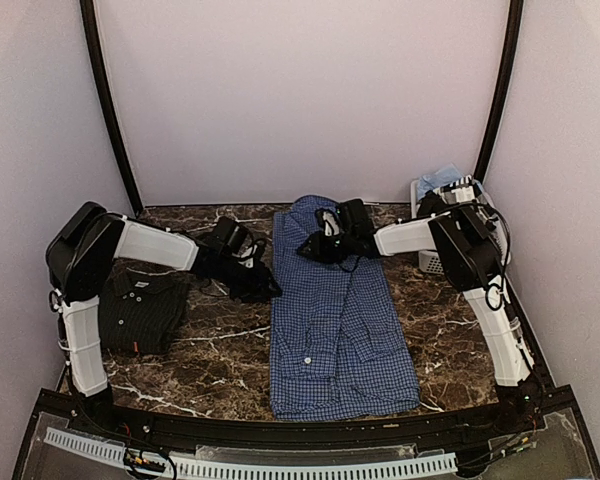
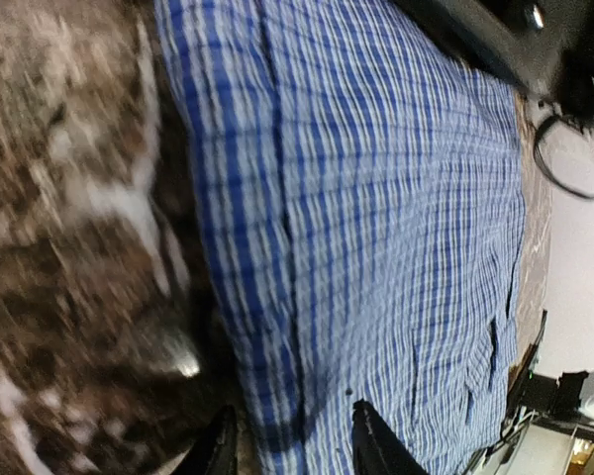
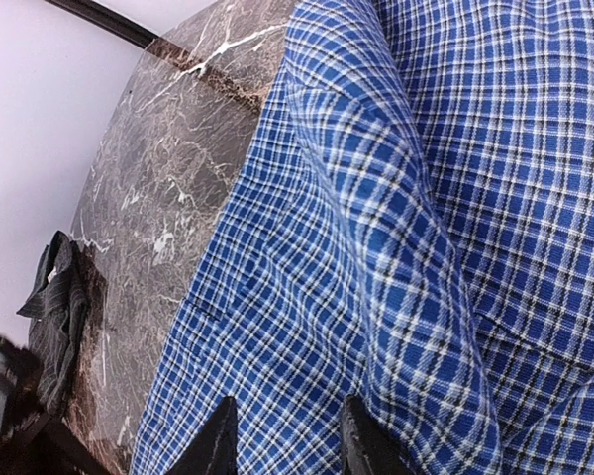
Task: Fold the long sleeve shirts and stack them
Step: Fold the 1/3-folded shirt at the center of the board.
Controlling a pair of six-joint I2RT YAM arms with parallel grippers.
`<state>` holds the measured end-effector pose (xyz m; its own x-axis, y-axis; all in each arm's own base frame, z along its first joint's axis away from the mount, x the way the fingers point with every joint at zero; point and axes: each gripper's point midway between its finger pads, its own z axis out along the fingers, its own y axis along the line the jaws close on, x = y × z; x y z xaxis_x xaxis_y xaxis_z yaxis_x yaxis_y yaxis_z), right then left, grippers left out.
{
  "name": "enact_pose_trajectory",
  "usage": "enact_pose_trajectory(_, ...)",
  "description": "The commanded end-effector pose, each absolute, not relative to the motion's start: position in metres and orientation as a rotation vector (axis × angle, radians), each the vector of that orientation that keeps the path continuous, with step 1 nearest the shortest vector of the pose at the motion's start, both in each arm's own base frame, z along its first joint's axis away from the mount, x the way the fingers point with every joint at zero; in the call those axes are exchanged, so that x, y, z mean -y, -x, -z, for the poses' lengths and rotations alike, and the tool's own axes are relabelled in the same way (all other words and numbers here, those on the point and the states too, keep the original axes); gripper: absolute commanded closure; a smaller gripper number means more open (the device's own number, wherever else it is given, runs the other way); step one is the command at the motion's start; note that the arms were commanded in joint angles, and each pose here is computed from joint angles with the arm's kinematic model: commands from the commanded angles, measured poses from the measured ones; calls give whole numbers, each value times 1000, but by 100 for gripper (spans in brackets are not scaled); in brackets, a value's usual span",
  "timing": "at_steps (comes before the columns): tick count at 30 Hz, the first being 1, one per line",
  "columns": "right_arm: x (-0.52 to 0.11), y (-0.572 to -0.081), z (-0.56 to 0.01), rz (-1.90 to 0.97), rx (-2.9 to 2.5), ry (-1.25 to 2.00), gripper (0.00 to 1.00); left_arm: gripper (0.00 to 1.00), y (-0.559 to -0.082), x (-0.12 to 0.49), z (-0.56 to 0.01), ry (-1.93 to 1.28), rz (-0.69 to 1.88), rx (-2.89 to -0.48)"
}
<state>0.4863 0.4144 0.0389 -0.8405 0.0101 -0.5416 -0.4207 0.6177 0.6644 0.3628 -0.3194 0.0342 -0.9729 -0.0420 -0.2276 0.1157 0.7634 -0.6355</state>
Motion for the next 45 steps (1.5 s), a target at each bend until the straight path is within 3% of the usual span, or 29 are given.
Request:
enact_pose_trajectory(1, -414, -480, -42, -1176, -2340, 316, 67, 61, -326, 331, -64, -86, 1119, -2685)
enact_pose_trajectory(8, -417, -478, -65, -1223, -2298, 309, 67, 61, -278, 336, -39, -113, 1079, -2804)
enact_pose_trajectory(13, -422, -470, -83, -1279, -2253, 305, 67, 79, -261, 330, -22, -70, 1021, -2888)
enact_pose_trajectory(16, -425, -466, -88, -1288, -2244, 312, 67, 97, -254, 327, -20, -59, 1006, -2920)
enact_pose_trajectory(18, -426, -465, -91, -1297, -2238, 314, 67, 100, -247, 323, -19, -61, 1008, -2943)
enact_pose_trajectory(30, -466, -425, -112, -1444, -2175, 374, 67, 100, -171, 268, -13, -134, 963, -3100)
enact_pose_trajectory(35, -500, -416, -105, -1495, -2173, 416, 67, 100, -160, 259, -15, -137, 956, -3109)
enact_pose_trajectory(45, -518, -468, -61, -1478, -2207, 298, 68, 100, -162, 254, -18, -138, 926, -3088)
